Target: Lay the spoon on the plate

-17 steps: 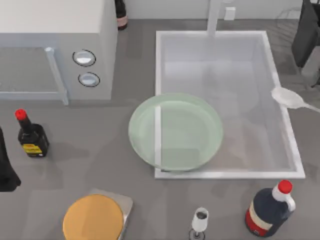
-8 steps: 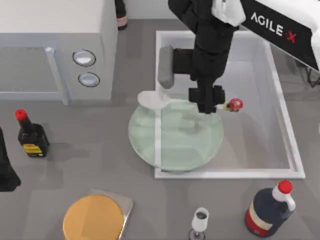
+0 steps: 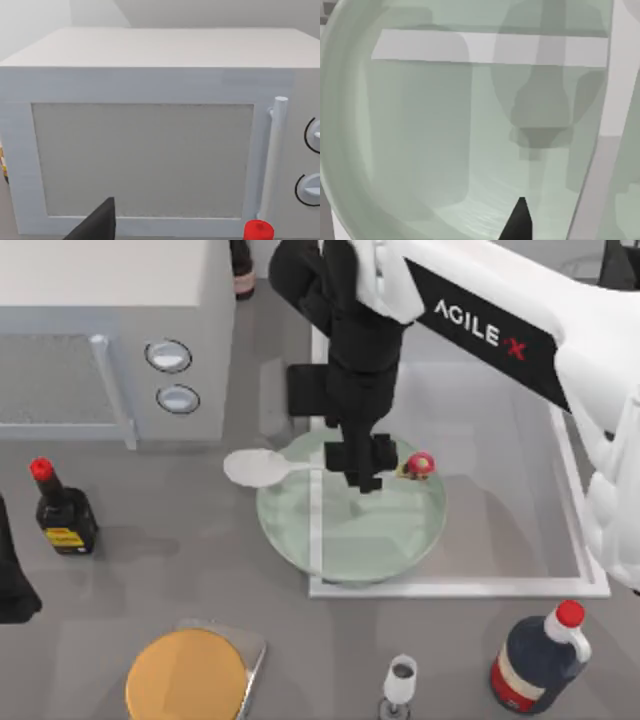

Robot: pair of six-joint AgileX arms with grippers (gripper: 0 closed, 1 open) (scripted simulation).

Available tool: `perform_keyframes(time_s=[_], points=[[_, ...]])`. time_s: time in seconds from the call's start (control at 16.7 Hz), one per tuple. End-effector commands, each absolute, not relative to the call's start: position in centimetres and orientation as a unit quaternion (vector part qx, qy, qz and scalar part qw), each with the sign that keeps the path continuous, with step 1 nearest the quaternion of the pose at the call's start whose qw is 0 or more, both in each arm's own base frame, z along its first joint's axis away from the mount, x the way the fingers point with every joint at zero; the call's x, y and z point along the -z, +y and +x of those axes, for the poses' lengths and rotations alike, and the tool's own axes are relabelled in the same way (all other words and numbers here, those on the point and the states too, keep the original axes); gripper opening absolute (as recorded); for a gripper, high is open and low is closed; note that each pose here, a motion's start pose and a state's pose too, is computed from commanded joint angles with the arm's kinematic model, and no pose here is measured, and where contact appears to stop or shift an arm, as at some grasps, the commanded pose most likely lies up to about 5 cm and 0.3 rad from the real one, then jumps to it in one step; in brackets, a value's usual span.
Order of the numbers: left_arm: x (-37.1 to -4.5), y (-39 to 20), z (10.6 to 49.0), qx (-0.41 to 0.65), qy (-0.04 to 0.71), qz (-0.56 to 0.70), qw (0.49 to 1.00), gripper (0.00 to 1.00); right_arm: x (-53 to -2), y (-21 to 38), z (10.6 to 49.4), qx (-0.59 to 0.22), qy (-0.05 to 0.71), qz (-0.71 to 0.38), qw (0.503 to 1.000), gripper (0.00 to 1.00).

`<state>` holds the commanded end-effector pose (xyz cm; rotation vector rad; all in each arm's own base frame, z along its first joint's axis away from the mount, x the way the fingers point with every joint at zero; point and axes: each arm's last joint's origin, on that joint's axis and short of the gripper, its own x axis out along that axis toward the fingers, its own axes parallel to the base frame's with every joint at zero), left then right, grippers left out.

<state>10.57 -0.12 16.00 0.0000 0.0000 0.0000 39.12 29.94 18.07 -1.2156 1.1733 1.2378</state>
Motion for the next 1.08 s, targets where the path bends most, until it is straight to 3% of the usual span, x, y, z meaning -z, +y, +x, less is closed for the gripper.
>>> perform_keyframes(time_s=[1.08], points=[[-16.0,-0.1,10.6,0.000,0.000,0.000,1.000,1.00,-19.8,30.6,37.5,-0.558,0.399,-0.513,0.516,0.00]])
